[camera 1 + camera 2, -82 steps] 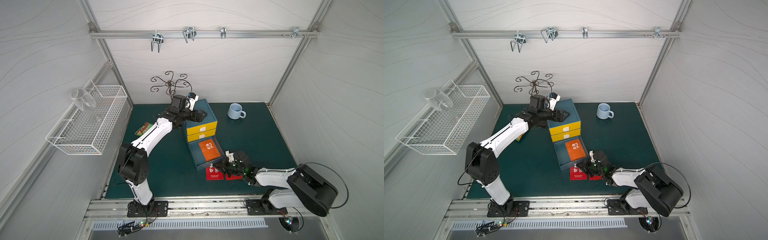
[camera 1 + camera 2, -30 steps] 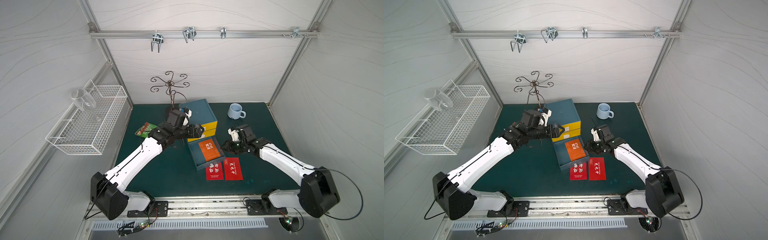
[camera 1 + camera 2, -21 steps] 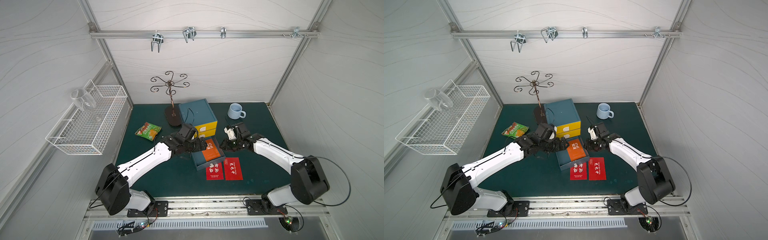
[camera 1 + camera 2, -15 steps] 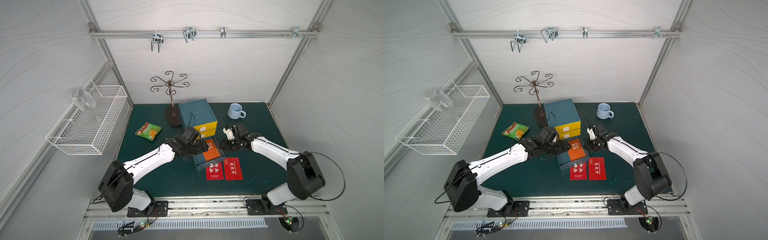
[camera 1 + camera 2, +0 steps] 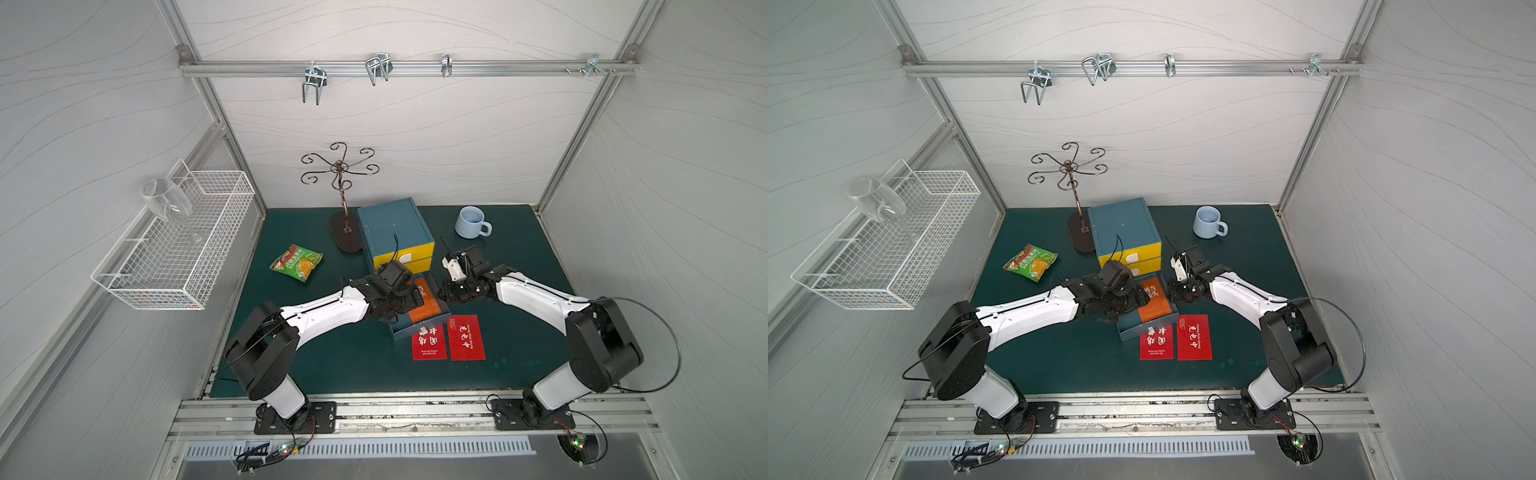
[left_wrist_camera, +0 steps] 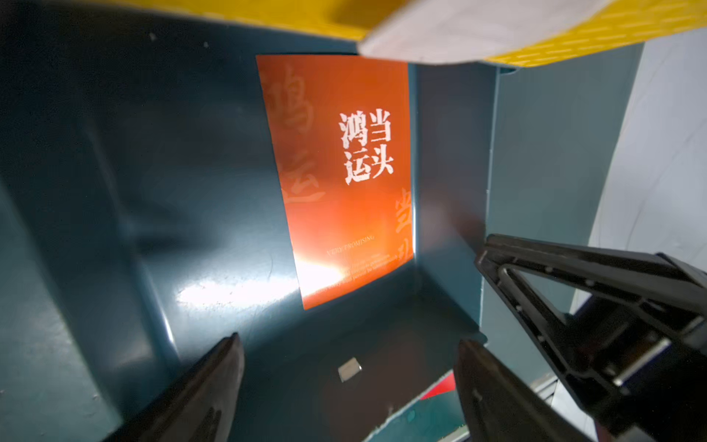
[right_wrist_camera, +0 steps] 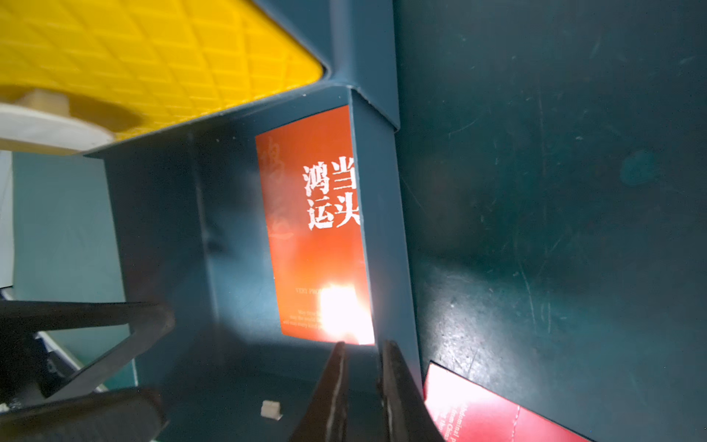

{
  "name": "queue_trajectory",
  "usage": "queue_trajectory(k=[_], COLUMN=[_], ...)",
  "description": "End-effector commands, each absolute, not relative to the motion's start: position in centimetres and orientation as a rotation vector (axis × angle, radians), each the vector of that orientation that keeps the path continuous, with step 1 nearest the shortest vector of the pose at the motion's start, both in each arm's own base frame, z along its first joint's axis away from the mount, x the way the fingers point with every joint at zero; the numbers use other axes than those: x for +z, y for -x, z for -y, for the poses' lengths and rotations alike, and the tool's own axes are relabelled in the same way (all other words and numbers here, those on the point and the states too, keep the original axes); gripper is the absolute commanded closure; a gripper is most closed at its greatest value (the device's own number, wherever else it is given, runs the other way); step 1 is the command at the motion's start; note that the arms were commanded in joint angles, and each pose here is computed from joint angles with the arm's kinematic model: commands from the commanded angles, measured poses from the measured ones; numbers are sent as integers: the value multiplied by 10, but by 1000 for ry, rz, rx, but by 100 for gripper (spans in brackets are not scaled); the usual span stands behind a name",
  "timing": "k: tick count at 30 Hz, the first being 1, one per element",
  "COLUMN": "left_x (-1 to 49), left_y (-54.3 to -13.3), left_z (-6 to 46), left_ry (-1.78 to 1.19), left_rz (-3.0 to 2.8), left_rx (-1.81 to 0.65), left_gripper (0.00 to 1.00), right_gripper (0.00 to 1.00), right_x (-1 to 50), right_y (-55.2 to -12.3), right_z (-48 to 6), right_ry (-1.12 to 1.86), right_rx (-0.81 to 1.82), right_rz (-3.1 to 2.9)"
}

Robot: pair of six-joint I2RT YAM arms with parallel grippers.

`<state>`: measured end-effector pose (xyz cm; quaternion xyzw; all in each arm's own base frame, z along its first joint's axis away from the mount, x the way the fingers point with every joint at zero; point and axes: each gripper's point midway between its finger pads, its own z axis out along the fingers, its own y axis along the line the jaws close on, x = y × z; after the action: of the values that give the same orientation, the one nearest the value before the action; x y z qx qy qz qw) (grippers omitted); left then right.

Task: Take the postcards out of the drawer
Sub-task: Pick up the postcard from the drawer.

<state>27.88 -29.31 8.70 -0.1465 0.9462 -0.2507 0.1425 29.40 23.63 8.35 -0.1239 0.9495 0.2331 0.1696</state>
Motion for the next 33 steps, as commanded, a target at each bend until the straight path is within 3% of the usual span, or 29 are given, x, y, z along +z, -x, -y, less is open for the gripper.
queue_trajectory(k=[1, 15, 33], left_x=[103, 77, 31], left_y=[-295, -299, -300], left_z=[310, 316, 329], left_ry=[438, 488, 521], left_rz=[-2656, -2706, -2763], left_rx=[-779, -696, -680], left_gripper=[8, 8, 8], right_gripper=[81, 90, 94], right_x=[82, 73, 71], right_y=[-298, -298, -299], right_z=[-238, -243, -246], right_ry=[382, 393, 399], right_rx=[623, 609, 630], right_rz=[-2689, -2706, -2708])
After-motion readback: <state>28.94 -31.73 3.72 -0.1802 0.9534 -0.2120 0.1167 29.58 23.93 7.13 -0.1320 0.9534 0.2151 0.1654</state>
